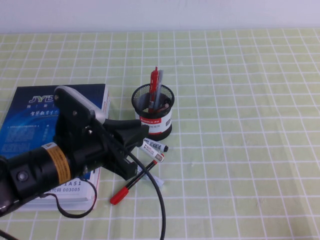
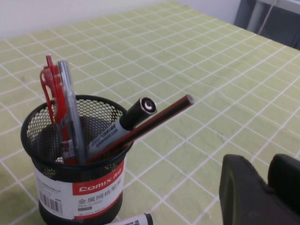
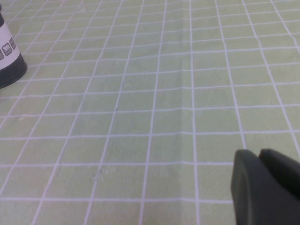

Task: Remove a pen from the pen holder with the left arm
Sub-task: Place the pen on the table

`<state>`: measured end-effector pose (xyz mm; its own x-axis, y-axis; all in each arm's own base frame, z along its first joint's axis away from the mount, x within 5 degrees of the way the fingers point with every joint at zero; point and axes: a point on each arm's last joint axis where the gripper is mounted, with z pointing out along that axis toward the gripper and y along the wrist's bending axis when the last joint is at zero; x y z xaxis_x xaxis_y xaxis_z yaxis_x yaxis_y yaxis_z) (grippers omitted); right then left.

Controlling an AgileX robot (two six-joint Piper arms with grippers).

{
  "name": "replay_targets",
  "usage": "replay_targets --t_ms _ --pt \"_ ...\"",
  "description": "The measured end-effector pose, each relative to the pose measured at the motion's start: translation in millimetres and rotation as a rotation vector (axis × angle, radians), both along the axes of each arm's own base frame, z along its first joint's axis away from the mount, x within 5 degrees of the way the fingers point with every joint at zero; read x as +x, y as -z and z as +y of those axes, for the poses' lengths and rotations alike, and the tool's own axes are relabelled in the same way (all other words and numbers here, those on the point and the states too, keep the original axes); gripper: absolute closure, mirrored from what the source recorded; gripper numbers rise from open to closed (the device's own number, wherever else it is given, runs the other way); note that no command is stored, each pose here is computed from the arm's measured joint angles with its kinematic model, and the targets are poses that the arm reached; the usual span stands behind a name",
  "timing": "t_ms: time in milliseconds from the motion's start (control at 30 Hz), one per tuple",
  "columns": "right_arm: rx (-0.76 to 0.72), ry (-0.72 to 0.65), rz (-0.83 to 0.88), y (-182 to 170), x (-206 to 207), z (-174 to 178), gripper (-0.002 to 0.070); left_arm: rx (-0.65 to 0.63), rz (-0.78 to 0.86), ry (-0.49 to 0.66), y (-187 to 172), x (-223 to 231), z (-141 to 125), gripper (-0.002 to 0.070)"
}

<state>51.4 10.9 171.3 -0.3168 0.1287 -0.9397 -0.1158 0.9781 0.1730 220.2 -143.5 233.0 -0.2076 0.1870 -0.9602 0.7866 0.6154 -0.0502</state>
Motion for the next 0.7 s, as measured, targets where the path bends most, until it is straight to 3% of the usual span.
replay_targets --t_ms 467,533,700 --pt "0.000 0.000 0.000 0 0 0 0.0691 -0.078 0.048 -0.054 10 10 -3 0.0578" --pt "0.000 0.000 0.000 0 0 0 0.0691 -0.100 0.054 -0.064 9 12 -3 0.0543" --pt "0.000 0.000 0.000 0 0 0 0.0691 -0.161 0.075 -0.119 8 15 -1 0.0361"
